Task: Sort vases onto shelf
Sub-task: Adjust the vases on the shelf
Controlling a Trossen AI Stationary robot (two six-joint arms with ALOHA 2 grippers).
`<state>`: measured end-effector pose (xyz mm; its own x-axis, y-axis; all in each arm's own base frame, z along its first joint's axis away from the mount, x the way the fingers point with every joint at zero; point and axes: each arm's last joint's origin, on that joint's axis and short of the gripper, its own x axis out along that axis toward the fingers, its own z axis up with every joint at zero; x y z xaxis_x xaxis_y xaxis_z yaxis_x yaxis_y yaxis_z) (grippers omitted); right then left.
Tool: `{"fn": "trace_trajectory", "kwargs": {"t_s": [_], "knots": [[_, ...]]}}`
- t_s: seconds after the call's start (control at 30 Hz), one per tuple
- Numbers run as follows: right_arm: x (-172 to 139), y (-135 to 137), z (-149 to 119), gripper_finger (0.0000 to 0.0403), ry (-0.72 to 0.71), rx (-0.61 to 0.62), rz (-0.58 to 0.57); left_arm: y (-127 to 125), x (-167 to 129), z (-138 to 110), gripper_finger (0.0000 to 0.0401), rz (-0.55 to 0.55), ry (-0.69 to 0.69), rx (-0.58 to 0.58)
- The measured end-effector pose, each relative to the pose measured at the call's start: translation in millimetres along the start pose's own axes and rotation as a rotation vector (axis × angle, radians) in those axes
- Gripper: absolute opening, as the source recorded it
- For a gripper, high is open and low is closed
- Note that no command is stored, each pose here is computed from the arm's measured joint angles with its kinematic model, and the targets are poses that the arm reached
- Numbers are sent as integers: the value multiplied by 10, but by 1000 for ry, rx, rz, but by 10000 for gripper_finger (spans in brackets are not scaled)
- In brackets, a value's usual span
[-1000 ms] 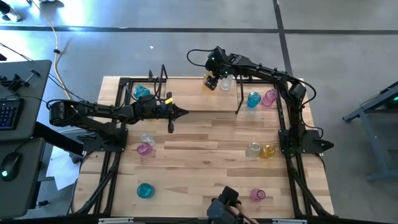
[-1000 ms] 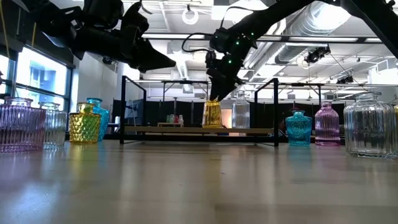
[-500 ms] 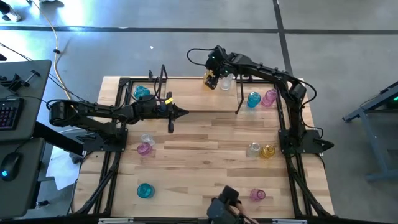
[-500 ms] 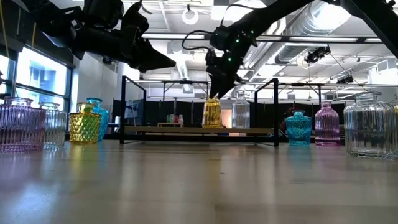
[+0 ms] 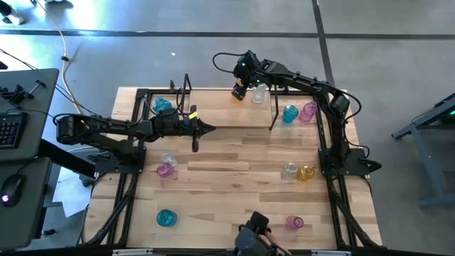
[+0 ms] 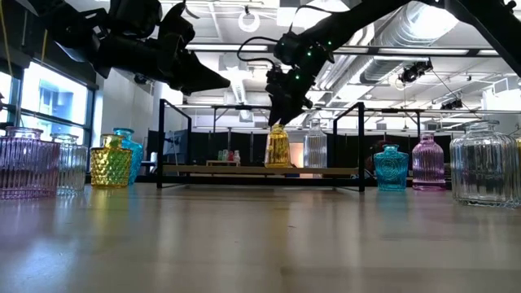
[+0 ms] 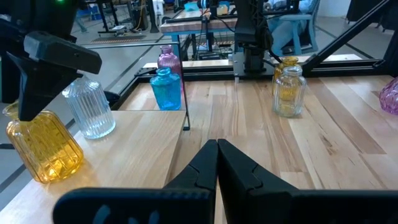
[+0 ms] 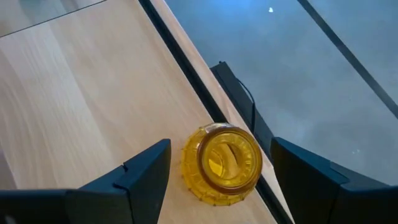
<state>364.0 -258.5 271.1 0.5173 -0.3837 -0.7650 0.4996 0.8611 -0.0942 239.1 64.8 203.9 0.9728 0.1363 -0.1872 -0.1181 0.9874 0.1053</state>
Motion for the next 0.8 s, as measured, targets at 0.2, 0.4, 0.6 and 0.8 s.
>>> {"fn": "trace_trajectory", "kwargs": {"t_s": [0.2,0.4,0.6,0.8], "knots": [[1,2,-11,236,11,2,2,1,0,1,0,0,0,-1],[1,4,-32,181,32,0,5,0,0,0,0,0,0,-1],[1,5,-38,132,38,-8,6,1,0,2,0,0,-1,-1],[1,4,-40,123,40,-9,6,0,0,0,0,0,0,-1]]}}
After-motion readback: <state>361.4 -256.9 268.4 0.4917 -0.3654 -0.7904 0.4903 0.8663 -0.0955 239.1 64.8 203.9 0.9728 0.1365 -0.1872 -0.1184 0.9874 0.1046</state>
